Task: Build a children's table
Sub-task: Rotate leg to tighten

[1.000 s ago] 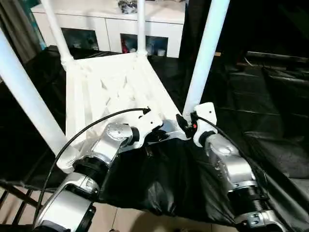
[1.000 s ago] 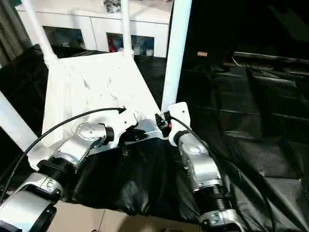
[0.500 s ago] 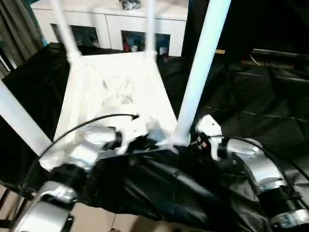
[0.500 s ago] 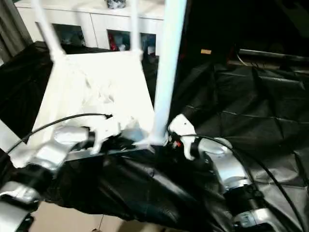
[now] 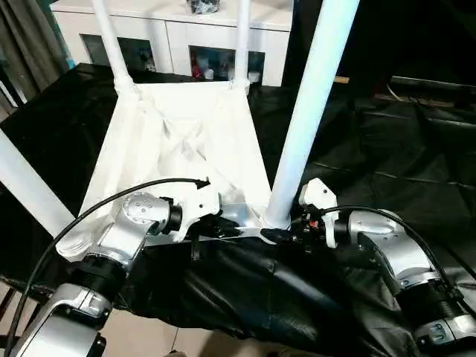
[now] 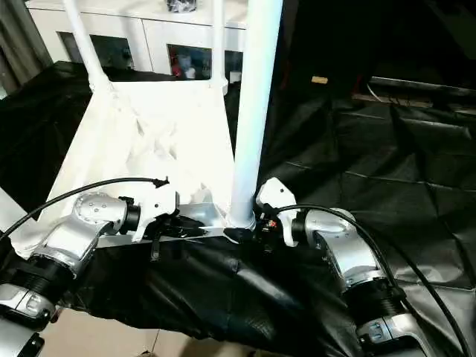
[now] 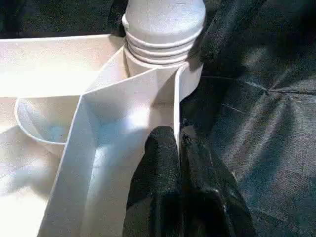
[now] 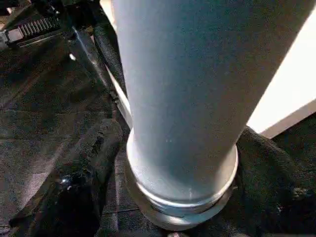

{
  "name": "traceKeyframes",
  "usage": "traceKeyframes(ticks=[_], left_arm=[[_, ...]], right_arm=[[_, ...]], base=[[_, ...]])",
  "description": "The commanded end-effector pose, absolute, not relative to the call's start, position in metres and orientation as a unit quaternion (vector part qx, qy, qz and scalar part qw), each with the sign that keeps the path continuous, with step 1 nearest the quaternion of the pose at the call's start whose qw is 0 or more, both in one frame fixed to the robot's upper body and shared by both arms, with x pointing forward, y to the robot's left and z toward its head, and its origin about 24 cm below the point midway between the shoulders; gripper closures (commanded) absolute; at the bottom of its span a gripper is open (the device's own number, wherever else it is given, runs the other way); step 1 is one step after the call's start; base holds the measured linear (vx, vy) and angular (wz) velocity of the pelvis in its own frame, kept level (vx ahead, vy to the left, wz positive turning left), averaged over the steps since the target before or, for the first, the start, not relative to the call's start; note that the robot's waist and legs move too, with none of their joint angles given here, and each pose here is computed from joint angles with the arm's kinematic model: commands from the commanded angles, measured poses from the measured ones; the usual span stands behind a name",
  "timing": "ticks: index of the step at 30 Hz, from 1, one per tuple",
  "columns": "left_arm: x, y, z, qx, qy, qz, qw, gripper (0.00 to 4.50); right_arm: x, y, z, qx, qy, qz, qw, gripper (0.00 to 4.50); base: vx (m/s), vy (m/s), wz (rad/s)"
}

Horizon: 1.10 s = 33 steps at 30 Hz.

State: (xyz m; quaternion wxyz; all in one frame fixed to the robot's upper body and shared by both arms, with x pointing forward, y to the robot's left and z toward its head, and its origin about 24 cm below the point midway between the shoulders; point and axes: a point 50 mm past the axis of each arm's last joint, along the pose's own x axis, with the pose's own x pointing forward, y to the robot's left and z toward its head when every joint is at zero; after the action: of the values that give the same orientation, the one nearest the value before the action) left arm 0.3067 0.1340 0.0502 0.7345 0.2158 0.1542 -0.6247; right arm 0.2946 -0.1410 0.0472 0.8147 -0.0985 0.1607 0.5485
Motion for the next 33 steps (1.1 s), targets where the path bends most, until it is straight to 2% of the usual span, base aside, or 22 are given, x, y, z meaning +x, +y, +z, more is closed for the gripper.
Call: traceKeyframes(ticks=[1,9,17,20,21,22,28,30,33], left_arm=[[0.303,0.133,0.045,0.212,0.164,-0.628,0.731,4.5],[0.301,0.133,0.044,0.21,0.168,-0.627,0.731,4.5],[0.301,0.135,0.043,0.213,0.175,-0.625,0.73,4.5],[0.302,0.135,0.042,0.213,0.179,-0.618,0.735,4.5],[0.305,0.131,0.039,0.212,0.185,-0.597,0.751,4.5],[0.307,0.127,0.038,0.209,0.182,-0.587,0.761,4.5],[0.319,0.095,0.039,0.192,0.158,-0.544,0.801,4.5],[0.326,0.068,0.042,0.182,0.144,-0.518,0.823,4.5],[0.33,0.055,0.045,0.186,0.138,-0.499,0.835,4.5]], right_arm=[[0.293,-0.135,0.052,-0.09,0.145,0.574,0.801,0.9],[0.292,-0.134,0.053,-0.069,0.142,0.581,0.799,1.68],[0.289,-0.132,0.049,-0.065,0.148,0.587,0.793,1.83],[0.288,-0.13,0.047,-0.045,0.155,0.578,0.8,1.84],[0.288,-0.125,0.042,-0.029,0.147,0.536,0.831,1.84],[0.287,-0.121,0.038,-0.019,0.15,0.516,0.843,1.84],[0.286,-0.099,0.021,0.001,0.165,0.436,0.885,1.84],[0.295,-0.082,0.013,-0.007,0.173,0.354,0.919,1.84],[0.302,-0.069,0.013,-0.006,0.169,0.306,0.937,1.84]], base=[[0.0,0.0,0.0],[0.0,0.0,0.0],[0.0,0.0,0.0],[0.0,0.0,0.0],[0.0,0.0,0.0],[0.0,0.0,0.0],[0.0,0.0,0.0],[0.0,0.0,0.0],[0.0,0.0,0.0]])
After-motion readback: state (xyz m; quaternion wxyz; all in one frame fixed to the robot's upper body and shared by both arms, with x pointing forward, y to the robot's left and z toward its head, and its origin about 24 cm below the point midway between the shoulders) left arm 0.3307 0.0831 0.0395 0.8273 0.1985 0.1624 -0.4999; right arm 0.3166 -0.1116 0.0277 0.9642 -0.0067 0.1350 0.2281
